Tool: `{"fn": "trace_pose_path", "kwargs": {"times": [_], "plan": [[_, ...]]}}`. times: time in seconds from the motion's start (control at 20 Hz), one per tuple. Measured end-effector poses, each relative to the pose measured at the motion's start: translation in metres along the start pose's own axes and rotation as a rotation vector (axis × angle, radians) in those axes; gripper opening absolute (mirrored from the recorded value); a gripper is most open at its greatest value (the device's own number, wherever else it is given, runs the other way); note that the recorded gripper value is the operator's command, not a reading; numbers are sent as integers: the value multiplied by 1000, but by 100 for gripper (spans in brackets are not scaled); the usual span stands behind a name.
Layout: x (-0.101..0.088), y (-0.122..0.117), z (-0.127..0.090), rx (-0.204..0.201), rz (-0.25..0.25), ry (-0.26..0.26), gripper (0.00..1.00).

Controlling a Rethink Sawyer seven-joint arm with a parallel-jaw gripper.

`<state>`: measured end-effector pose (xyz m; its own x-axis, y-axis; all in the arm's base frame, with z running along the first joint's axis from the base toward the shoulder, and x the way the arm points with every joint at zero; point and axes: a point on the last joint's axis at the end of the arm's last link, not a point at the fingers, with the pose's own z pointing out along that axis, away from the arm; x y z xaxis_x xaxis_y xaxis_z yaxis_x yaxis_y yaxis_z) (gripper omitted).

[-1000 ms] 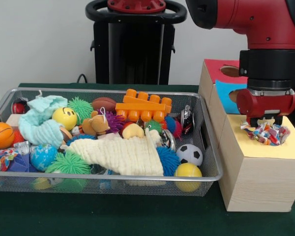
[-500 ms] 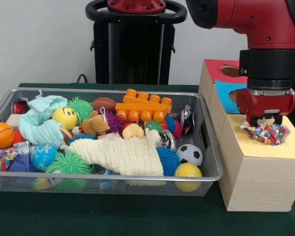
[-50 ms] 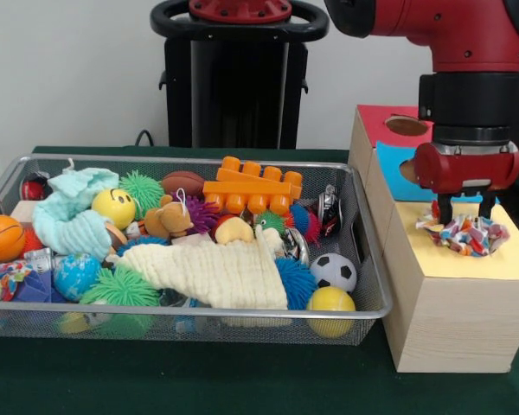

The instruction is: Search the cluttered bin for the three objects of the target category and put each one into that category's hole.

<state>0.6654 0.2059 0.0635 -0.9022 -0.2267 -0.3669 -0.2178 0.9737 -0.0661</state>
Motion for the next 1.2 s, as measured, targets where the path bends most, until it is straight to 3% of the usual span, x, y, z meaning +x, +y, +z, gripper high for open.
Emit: {"fn": "trace_pose_path", "kwargs": {"times": [0.4, 1.2], "plan": [[-5, 1, -22, -3, -23, -11, 100], [2, 16, -22, -6, -60, 6, 100]]}}
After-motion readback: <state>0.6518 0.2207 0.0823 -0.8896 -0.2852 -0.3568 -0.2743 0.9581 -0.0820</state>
